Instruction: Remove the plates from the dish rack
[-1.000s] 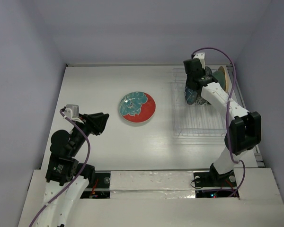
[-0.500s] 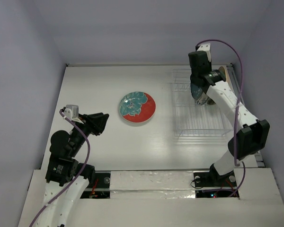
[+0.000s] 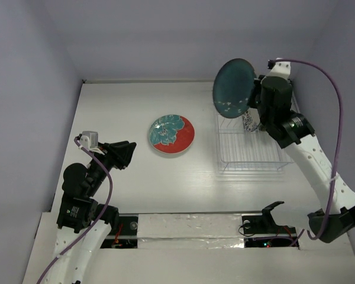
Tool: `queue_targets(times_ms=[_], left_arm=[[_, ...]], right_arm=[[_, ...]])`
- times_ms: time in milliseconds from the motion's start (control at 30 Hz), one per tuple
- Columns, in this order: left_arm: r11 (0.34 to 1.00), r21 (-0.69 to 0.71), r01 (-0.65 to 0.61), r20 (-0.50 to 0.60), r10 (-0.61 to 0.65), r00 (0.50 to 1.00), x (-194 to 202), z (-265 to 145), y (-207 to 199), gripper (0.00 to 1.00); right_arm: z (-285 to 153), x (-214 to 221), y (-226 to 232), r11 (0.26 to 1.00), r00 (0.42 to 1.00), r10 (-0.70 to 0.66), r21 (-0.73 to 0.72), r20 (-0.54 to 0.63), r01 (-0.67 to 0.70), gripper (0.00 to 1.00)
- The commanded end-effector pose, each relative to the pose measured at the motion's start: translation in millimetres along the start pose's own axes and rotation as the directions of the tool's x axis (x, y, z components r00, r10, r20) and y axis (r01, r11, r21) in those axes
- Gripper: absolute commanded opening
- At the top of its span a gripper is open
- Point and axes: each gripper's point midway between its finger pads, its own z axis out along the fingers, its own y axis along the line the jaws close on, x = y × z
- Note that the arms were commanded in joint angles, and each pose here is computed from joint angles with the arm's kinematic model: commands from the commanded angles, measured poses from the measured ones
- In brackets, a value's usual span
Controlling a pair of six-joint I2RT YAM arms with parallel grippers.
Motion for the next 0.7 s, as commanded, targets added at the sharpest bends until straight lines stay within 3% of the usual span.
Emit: queue_targets(times_ms=[0,133,233,500,667], left_arm=[[1.0,-0.004,0.001,0.037,-0.001,0.999,-9,1,0,0.34],[1.0,-0.025,0.008,0.043,-0.006,0.999,-9,1,3,0.36],[1.0,-0.027,0.009,0.045,-0.008,0.999,-10,1,4,0.4],[0.999,-0.035,0.011,0.047,-0.009,0.999,-10,1,6,0.48],[0.999,-0.032,0.011,0.046,-0.009,0.999,-10,1,5,0.49]], right_arm=[[-13,-22,108,0.811,0.935,0.353,-0.492,-0.019,-0.316,0.0],[-7,4,161,0.665,0.896,0.408,-0.616,-0.174,-0.422,0.0],[3,20,185,0.622,0.876,0.426,-0.629,-0.227,-0.466,0.0],[29,91,232,0.57,0.826,0.395,-0.599,-0.402,-0.563,0.0],[49,141,242,0.597,0.803,0.372,-0.543,-0.466,-0.591,0.0]])
